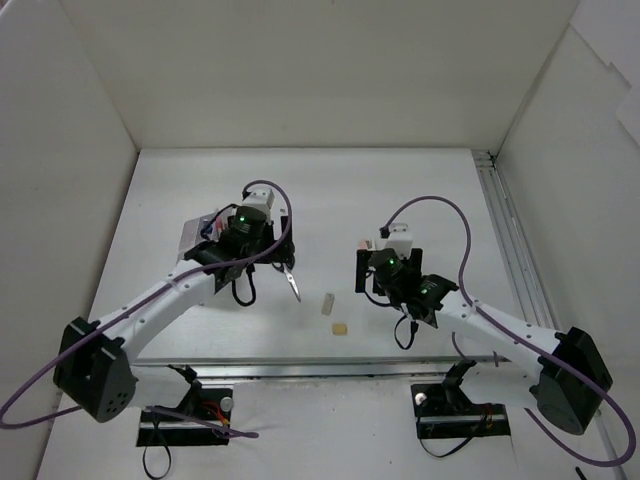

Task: Sort the stationery into containers
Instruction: Pick up the scissors from the center of the board.

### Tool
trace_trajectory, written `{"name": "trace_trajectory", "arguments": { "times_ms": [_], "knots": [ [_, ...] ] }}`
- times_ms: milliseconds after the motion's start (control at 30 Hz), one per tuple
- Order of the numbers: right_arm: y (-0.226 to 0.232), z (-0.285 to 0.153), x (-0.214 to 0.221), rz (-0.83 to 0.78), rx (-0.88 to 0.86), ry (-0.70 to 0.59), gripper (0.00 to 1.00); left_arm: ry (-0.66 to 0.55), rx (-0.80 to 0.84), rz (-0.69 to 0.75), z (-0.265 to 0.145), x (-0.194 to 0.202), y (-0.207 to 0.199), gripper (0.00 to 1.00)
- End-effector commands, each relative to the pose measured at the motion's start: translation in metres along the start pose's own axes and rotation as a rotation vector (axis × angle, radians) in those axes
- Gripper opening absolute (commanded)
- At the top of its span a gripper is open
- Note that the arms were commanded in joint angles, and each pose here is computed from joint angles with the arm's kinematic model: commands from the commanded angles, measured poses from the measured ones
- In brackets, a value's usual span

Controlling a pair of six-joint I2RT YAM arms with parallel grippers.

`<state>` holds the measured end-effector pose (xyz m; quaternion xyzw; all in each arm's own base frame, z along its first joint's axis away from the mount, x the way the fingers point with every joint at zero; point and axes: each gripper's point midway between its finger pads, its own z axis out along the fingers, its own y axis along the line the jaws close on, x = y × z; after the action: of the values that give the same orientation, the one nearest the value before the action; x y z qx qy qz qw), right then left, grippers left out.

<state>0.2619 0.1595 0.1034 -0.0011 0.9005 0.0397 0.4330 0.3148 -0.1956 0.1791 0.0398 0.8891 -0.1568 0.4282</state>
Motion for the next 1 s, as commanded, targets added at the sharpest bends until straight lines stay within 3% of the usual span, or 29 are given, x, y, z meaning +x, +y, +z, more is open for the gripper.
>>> {"name": "trace_trajectory", "arguments": {
  "times_ms": [0,100,333,467,600,967],
  "knots": [
    [0.006,-0.003,-0.017,0.055,-0.016,-0.035,0.98,-0.024,-0.046,-0.084,0.015,-0.021,-0.009,0.91],
    [-0.002,-0.007,-0.015,0.066,0.0,-0.041,0.98,0.023,-0.167,-0.132,0.036,-0.015,0.004,0.9],
    [-0.016,-0.017,-0.016,0.101,0.015,-0.074,0.98,0.091,-0.265,-0.154,0.088,-0.011,0.004,0.82],
    [-0.025,-0.02,-0.014,0.106,0.034,-0.076,0.98,0.152,-0.307,-0.18,0.107,0.004,0.009,0.61],
    [-0.031,-0.021,-0.014,0.1,0.052,-0.079,0.98,0.186,-0.334,-0.208,0.122,0.019,0.016,0.48],
    [-0.038,-0.018,-0.01,0.078,0.086,-0.058,0.98,0.252,-0.376,-0.259,0.137,0.045,0.032,0.41]
  ]
}}
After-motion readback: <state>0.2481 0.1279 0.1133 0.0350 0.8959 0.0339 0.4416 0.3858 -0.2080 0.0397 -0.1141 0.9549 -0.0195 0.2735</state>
